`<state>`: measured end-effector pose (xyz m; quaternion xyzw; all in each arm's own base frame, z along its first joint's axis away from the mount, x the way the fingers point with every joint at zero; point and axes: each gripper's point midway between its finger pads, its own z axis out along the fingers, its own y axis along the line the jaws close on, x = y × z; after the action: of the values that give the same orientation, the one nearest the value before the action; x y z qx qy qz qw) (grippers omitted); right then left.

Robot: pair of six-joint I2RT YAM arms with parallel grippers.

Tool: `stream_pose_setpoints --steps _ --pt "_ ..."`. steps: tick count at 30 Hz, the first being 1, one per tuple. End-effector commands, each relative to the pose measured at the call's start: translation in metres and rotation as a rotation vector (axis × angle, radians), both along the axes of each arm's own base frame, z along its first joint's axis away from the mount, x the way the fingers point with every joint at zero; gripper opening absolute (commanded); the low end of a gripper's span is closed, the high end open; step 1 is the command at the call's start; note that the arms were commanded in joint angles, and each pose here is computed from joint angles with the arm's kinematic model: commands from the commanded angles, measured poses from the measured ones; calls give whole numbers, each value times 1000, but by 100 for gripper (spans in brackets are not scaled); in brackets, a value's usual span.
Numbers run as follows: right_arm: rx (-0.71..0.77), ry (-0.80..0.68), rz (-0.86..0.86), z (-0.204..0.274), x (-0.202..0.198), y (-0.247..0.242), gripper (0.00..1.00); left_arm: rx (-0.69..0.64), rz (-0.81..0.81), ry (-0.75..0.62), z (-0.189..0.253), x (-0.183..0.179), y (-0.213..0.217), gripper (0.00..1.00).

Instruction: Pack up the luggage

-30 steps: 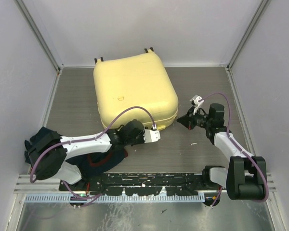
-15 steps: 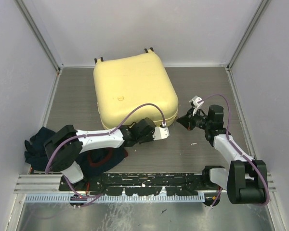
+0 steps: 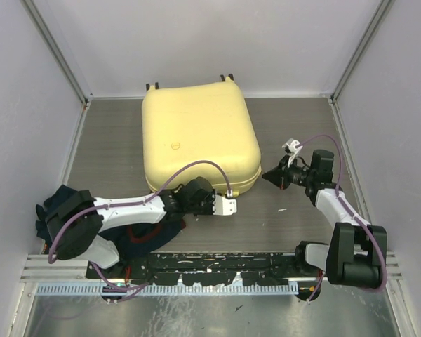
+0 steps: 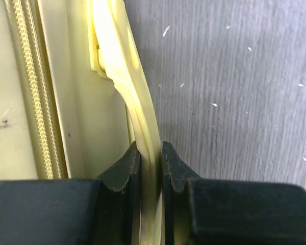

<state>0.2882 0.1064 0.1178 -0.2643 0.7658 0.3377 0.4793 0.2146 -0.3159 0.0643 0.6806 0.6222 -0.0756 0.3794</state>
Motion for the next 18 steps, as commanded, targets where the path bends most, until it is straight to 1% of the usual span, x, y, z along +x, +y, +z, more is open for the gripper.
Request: stream_pose_setpoints --steps 1,6,8,10,13,18 --pt "-123 -161 -177 27 55 -51 1 182 -192 81 -26 -41 44 0" --pt "-129 -183 -228 33 74 -71 0 203 -281 100 -28 -55 52 0" --pt "-114 -198 -264 38 84 -75 0 218 -332 97 -31 -61 56 0" --pt "-68 -192 -299 42 93 -76 1 225 -374 95 -32 -65 58 0" --pt "13 -163 -344 45 104 -73 1 227 -383 101 -32 -66 57 0" --pt "75 -133 -312 44 100 -48 1 229 -363 114 -28 -63 54 0"
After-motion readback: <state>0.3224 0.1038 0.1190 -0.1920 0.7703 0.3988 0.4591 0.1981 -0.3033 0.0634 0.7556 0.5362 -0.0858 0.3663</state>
